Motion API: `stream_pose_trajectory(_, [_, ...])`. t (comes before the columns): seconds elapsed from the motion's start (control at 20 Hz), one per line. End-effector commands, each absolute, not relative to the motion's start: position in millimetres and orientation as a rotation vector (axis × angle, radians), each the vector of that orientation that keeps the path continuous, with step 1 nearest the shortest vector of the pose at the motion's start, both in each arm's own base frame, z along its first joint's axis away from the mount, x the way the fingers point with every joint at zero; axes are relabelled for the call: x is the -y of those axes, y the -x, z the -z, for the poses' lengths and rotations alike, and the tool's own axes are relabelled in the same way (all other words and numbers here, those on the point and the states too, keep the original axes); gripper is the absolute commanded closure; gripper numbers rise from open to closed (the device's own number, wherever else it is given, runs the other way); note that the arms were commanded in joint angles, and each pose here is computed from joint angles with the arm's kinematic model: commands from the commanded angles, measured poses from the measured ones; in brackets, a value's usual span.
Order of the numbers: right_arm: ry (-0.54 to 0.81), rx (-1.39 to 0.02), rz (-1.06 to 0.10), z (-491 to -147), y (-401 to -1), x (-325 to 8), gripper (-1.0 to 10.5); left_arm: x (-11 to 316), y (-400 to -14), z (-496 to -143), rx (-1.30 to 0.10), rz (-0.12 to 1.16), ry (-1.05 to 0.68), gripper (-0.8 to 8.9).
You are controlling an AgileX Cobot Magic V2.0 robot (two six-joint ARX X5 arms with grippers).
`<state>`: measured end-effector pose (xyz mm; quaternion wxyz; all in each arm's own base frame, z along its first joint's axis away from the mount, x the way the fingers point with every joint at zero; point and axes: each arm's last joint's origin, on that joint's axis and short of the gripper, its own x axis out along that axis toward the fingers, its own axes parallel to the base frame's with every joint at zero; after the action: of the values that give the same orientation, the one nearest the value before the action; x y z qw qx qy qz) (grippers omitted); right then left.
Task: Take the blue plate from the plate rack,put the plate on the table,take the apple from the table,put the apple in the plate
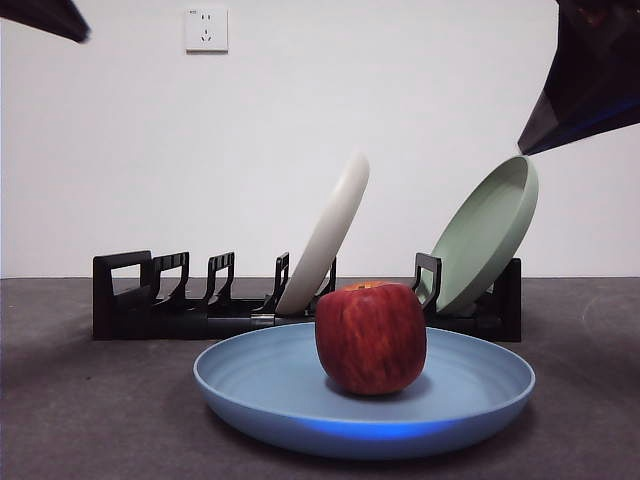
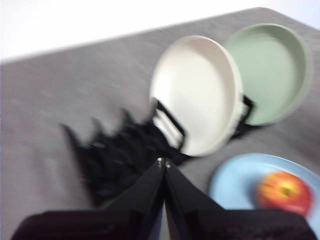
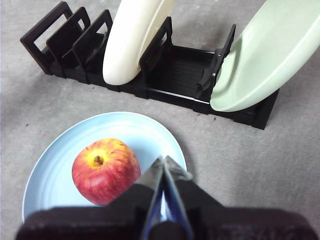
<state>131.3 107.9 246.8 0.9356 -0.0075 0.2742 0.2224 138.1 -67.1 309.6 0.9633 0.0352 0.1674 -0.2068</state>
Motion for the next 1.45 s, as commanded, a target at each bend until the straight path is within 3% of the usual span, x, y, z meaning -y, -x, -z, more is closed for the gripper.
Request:
stream_pose_trajectory(0.05, [0.005,-0.562,-0.448,-245.4,-131.2,-107.7,9.5,53.2,-132.0,-313.7,-0.277,0.354,-0.122,8.14])
stream_pose_trajectory(0.25, [0.004,-0.56,-0.448,-245.7,-131.1,-107.5,9.5,26.2,-119.4,-290.6,-0.218,0.208,-0.079,8.14])
stream_pose_trajectory(0.5, [0.004,-0.56,-0.448,-245.7,-131.1,-107.5,9.5,6.0,-103.8,-221.9,-0.093,0.049,-0.057,8.14])
stream_pose_trajectory(0.75, [0.004,-0.56,-0.448,-245.7,-131.1,-107.5,9.5,-1.7,-97.7,-171.5,-0.074,-0.027,-0.048,8.14])
stream_pose_trajectory(1.1, [0.004,-0.561,-0.448,-245.7,-131.1,-107.5,9.5,-2.6,-96.0,-146.8,-0.183,-0.034,-0.047,8.14])
stream_pose_trajectory(1.45, [0.004,-0.56,-0.448,-245.7,-131.1,-107.5,9.5,-2.1,-96.0,-147.1,-0.181,-0.016,-0.043,8.14])
